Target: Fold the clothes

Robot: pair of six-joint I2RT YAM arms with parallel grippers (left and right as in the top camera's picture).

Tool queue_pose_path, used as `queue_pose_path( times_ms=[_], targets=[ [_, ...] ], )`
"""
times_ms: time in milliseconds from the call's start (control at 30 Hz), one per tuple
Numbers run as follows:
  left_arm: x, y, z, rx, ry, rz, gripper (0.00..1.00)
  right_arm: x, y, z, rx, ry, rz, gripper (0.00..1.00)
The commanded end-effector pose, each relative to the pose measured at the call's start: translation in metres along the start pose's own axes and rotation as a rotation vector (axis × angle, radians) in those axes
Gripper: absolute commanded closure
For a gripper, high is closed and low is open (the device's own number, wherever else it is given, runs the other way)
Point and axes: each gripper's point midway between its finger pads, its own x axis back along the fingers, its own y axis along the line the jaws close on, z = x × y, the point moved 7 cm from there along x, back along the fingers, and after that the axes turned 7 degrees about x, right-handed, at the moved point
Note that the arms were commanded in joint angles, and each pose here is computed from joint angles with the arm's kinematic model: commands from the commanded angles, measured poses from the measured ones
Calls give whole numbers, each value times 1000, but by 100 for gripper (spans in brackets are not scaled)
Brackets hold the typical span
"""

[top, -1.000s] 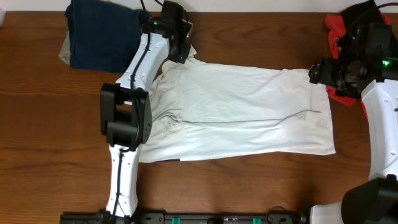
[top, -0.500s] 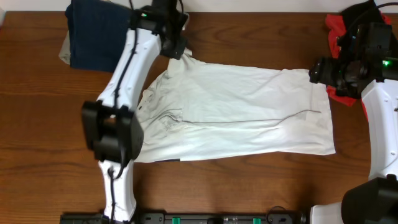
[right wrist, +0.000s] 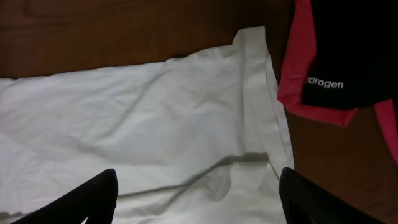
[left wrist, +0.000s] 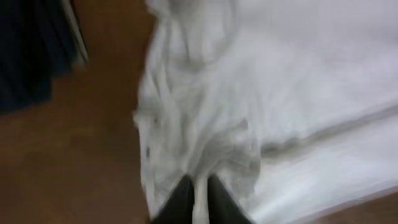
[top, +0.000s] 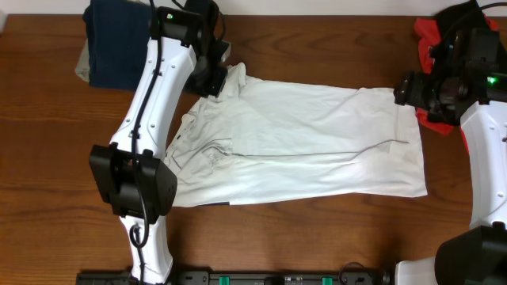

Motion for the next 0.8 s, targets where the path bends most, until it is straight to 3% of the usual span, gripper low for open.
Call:
queue_pose_path(
  times_ms=[0, 67, 167, 467, 700, 767],
  targets=[
    [-11, -2, -18, 12, -81, 24, 37, -8, 3, -2, 14, 19, 2, 19],
    [-17, -8, -30, -16, -145, 82, 14, -15, 2, 2, 11, 49, 0, 18],
    [-34, -14, -46, -28, -189, 125, 0, -25, 1, 6, 6, 93, -1, 17],
    [-127, -31, -63, -119, -127, 127, 2, -35, 0, 8, 2, 125, -1, 16],
    [-149, -34, -71, -170, -154, 82, 1, -35, 0, 9, 6, 129, 0, 15],
    [-149, -31, -73, -168, -163, 56, 9, -35, 0, 9, 6, 127, 0, 15]
  ],
)
